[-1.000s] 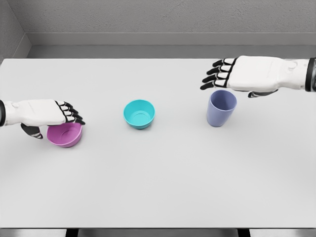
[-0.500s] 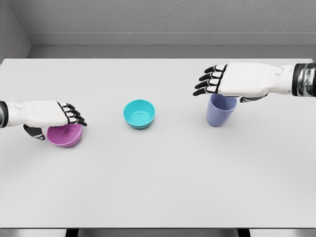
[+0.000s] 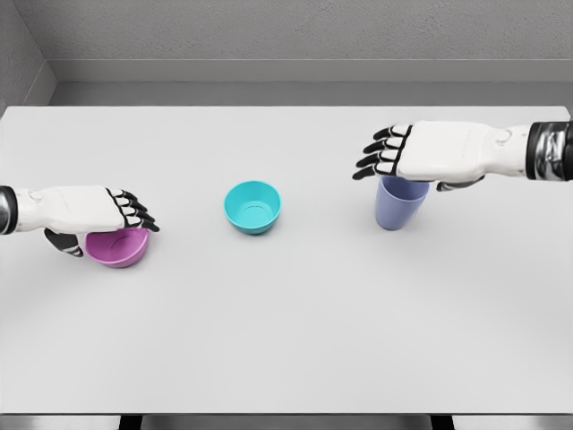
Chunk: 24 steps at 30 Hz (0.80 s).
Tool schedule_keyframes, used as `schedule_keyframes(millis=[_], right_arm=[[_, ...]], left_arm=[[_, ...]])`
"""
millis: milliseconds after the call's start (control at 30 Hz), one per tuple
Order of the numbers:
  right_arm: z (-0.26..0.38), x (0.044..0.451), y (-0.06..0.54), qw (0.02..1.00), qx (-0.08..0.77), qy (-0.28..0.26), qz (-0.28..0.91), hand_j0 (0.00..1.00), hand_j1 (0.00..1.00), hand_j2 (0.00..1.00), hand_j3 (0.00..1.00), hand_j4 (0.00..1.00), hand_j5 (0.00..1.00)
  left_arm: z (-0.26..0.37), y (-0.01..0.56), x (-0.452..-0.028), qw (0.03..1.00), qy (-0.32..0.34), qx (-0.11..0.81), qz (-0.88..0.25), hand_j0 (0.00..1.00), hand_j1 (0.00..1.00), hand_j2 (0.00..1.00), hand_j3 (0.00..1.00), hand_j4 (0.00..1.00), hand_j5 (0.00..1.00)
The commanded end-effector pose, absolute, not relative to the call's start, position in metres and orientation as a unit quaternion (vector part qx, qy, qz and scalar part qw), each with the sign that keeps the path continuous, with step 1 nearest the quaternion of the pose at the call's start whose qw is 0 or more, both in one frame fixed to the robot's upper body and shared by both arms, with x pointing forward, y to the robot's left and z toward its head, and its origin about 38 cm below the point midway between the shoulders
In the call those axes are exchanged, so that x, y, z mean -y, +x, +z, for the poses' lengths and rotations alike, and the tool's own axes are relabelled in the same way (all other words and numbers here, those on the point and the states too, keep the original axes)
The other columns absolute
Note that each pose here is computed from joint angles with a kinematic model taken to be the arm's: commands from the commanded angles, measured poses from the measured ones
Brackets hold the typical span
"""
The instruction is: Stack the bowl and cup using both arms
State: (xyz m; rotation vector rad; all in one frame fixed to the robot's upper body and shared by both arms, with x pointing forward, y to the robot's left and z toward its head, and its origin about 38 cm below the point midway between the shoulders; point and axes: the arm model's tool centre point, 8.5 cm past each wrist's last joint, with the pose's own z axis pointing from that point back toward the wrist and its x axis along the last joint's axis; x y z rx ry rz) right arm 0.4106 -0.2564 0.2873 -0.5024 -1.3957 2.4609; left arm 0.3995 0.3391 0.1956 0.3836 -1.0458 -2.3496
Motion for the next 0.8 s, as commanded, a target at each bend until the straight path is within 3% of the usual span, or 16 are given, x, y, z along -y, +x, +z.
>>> schedule_keyframes(millis=[0,767], right_arm=[[0.287,0.258,0.411,0.138,0.482,-0.173,0.848,1.0,1.0,1.0,1.0,1.0,1.0],[0.268,0.268,0.422,0.174,0.478,-0.163,0.845,1.0,1.0,1.0,1.0,1.0,1.0]], left_arm=[[0.195,0.4,-0.338,0.268,0.141,0.39,-0.87,1.0,1.0,1.0,1.0,1.0,1.0],[0.192,0.399,-0.334,0.267,0.137,0.391,-0.87,1.0,1.0,1.0,1.0,1.0,1.0]])
